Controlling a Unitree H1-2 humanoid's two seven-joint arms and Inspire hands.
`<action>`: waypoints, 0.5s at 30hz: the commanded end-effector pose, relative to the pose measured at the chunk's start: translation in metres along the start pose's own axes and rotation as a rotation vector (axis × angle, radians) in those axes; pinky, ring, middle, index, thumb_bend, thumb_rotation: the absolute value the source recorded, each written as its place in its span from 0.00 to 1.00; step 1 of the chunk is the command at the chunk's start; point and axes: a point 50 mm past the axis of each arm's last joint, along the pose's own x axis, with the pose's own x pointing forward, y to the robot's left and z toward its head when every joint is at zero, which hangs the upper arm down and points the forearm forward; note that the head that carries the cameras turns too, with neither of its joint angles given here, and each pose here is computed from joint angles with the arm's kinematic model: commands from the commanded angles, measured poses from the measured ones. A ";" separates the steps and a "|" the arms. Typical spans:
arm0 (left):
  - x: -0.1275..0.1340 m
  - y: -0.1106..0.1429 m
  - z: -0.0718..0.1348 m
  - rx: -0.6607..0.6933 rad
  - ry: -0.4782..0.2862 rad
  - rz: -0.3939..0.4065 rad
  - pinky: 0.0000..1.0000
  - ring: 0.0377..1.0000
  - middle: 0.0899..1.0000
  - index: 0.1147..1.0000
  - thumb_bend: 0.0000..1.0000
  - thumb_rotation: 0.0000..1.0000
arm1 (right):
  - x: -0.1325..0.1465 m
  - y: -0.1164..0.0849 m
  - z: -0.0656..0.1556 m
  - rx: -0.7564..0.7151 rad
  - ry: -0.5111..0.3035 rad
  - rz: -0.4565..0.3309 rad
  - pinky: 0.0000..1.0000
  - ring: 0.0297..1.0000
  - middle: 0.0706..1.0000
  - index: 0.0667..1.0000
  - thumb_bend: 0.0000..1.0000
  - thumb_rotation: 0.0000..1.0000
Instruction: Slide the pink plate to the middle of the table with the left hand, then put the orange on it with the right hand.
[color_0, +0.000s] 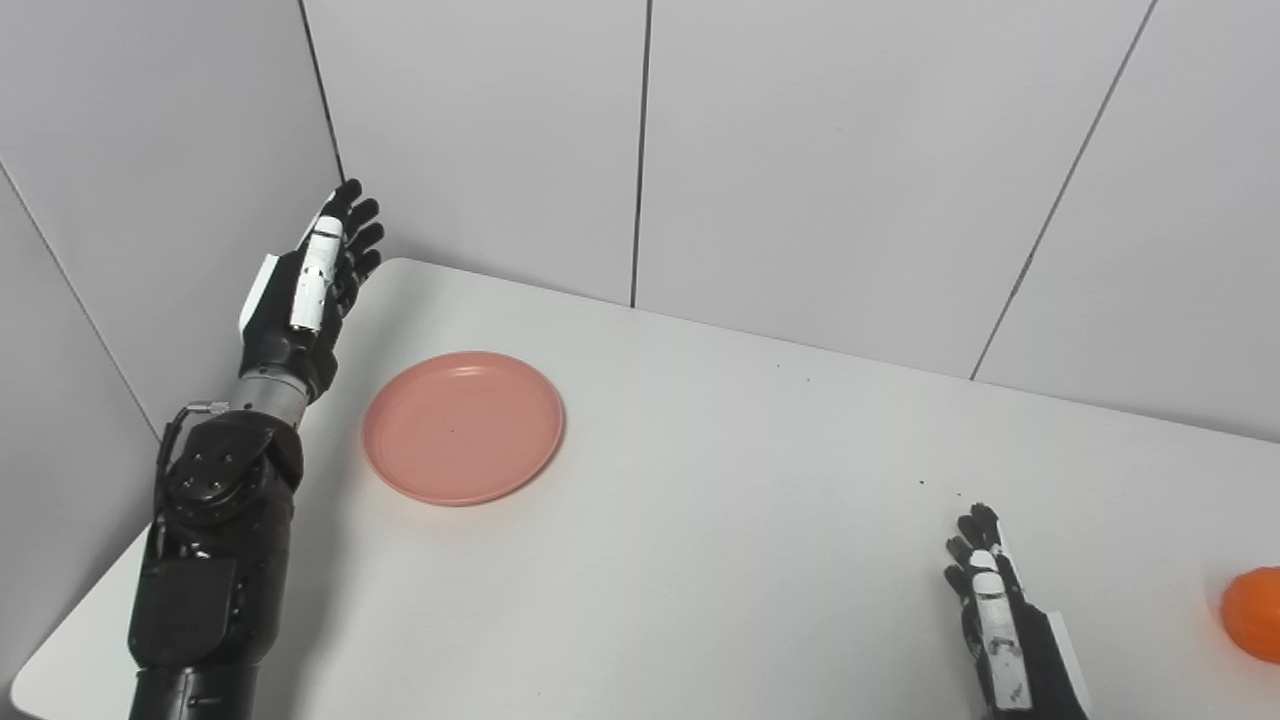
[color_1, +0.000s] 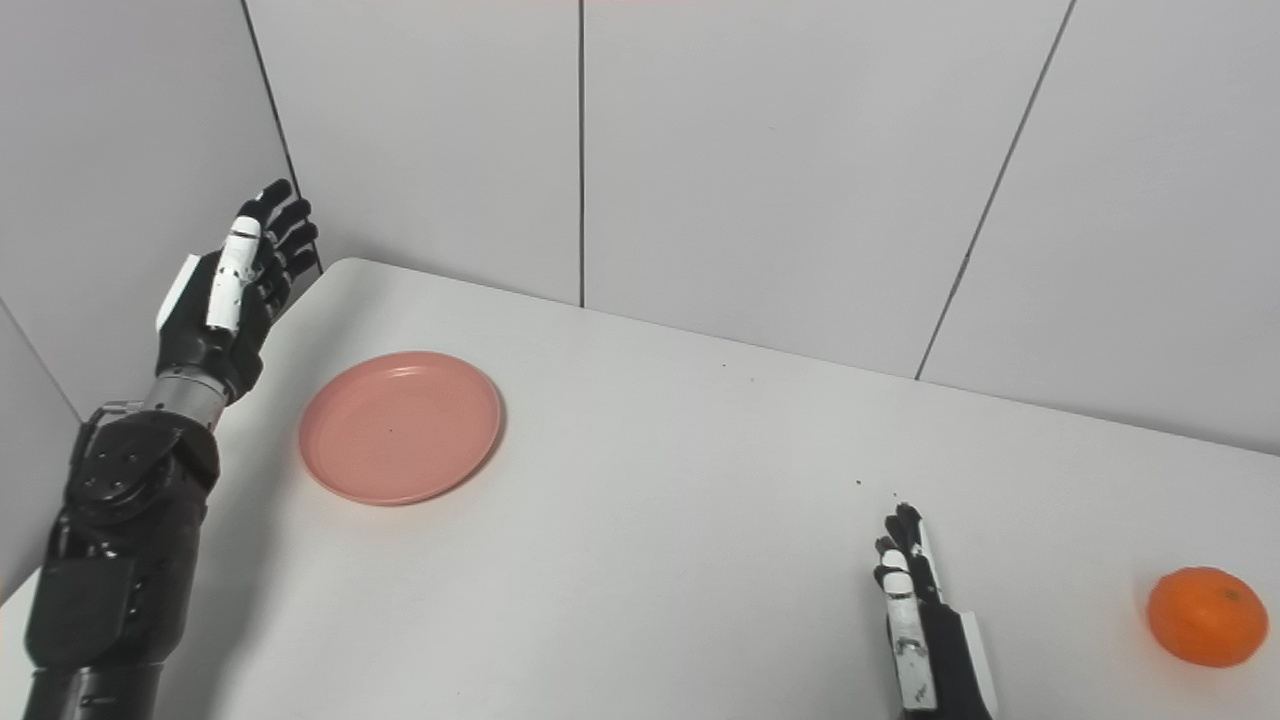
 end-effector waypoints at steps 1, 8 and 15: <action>0.010 0.009 0.018 0.003 -0.047 0.001 0.96 0.95 0.94 0.93 0.32 1.00 | 0.002 -0.001 0.008 0.003 -0.071 -0.002 1.00 0.98 0.99 1.00 0.09 1.00; 0.008 0.021 0.010 -0.004 -0.018 0.038 0.94 0.94 0.93 0.92 0.30 1.00 | 0.000 -0.002 0.008 0.004 -0.062 0.001 1.00 0.98 0.99 1.00 0.09 1.00; 0.008 0.028 0.002 -0.017 0.016 0.030 0.94 0.94 0.93 0.92 0.28 1.00 | -0.001 -0.003 0.009 0.011 -0.056 0.000 1.00 0.98 0.99 1.00 0.09 1.00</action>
